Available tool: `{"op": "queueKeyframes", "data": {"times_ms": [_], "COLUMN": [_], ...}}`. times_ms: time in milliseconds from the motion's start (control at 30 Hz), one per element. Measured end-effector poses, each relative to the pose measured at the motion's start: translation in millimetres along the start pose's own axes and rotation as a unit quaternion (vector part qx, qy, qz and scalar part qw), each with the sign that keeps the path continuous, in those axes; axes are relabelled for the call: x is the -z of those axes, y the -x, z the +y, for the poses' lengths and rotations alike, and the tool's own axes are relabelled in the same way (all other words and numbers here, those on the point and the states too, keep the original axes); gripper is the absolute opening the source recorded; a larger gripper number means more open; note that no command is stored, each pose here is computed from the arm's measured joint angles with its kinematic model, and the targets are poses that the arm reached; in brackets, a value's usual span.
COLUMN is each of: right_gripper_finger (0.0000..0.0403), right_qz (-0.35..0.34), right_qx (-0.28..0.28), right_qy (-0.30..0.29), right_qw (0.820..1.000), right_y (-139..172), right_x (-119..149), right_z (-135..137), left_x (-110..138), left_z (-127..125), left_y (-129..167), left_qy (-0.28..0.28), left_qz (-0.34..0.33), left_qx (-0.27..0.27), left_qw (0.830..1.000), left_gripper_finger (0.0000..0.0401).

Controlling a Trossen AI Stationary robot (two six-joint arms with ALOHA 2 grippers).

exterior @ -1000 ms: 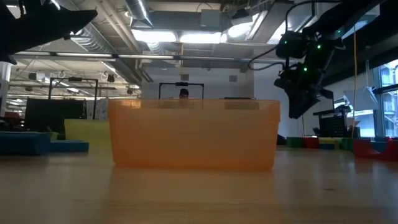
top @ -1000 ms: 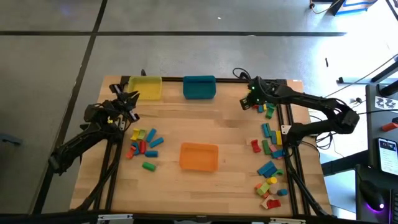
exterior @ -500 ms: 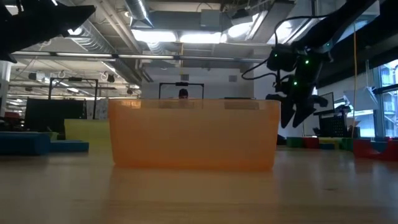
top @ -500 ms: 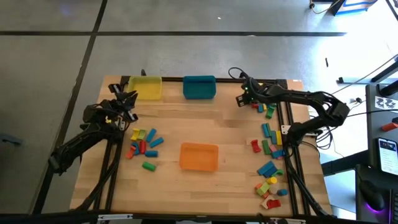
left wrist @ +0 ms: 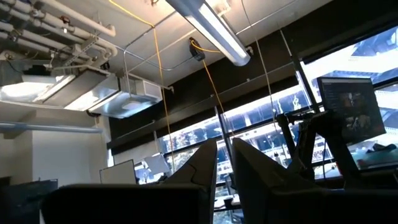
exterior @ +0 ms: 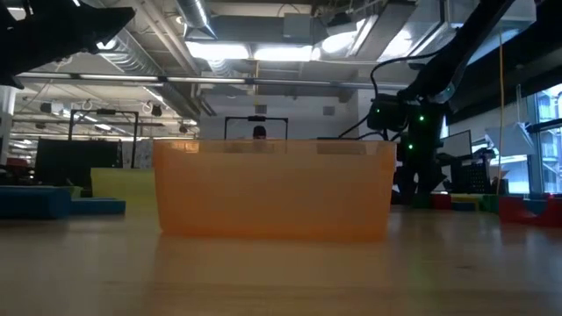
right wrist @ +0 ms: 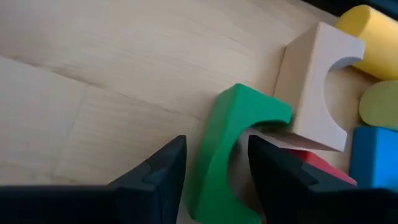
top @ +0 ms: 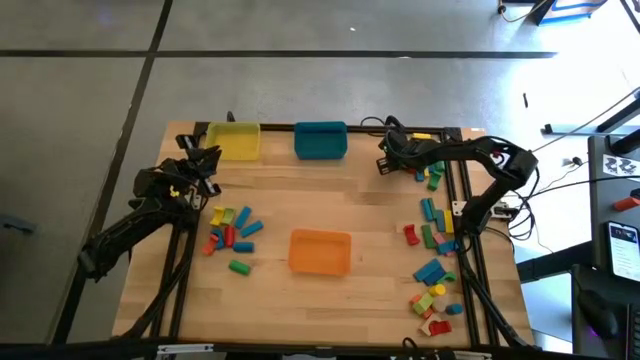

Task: Sort blocks by size
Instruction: Put the green arch block into the blue bin

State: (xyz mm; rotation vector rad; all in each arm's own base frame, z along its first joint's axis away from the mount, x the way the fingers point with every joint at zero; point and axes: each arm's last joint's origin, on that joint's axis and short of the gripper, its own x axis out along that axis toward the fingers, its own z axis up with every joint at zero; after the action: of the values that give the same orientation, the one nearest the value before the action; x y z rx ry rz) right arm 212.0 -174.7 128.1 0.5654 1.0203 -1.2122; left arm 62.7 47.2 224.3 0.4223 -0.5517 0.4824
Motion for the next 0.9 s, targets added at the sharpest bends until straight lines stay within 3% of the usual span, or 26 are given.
{"op": "queueKeyframes", "data": {"times_ms": [200,467,733,900], "right_gripper_finger": [0.0155,0.0059,0.0054,0.0041], "right_qz": [0.000,0.002,-0.012,-0.074], "right_qx": [0.005,-0.007,-0.032,-0.077], "right_qy": [0.025,0.062,0.057,0.077], "right_qw": [1.000,0.998,0.998,0.991], "right_y": [-3,-3,5,37], "right_x": [0,0,-8,-29], "right_z": [1,2,5,16], "left_x": [-1,-16,-5,-4], "left_z": [0,1,0,1], "left_y": [0,1,0,-4], "left_qy": [0.022,0.064,0.054,0.058], "left_qz": [-0.007,-0.080,-0.027,-0.001], "left_qx": [-0.001,-0.001,0.001,0.002], "left_qw": [1.000,0.995,0.998,0.998], "left_gripper_finger": [0.0038,0.0038,0.0038,0.0038]}}
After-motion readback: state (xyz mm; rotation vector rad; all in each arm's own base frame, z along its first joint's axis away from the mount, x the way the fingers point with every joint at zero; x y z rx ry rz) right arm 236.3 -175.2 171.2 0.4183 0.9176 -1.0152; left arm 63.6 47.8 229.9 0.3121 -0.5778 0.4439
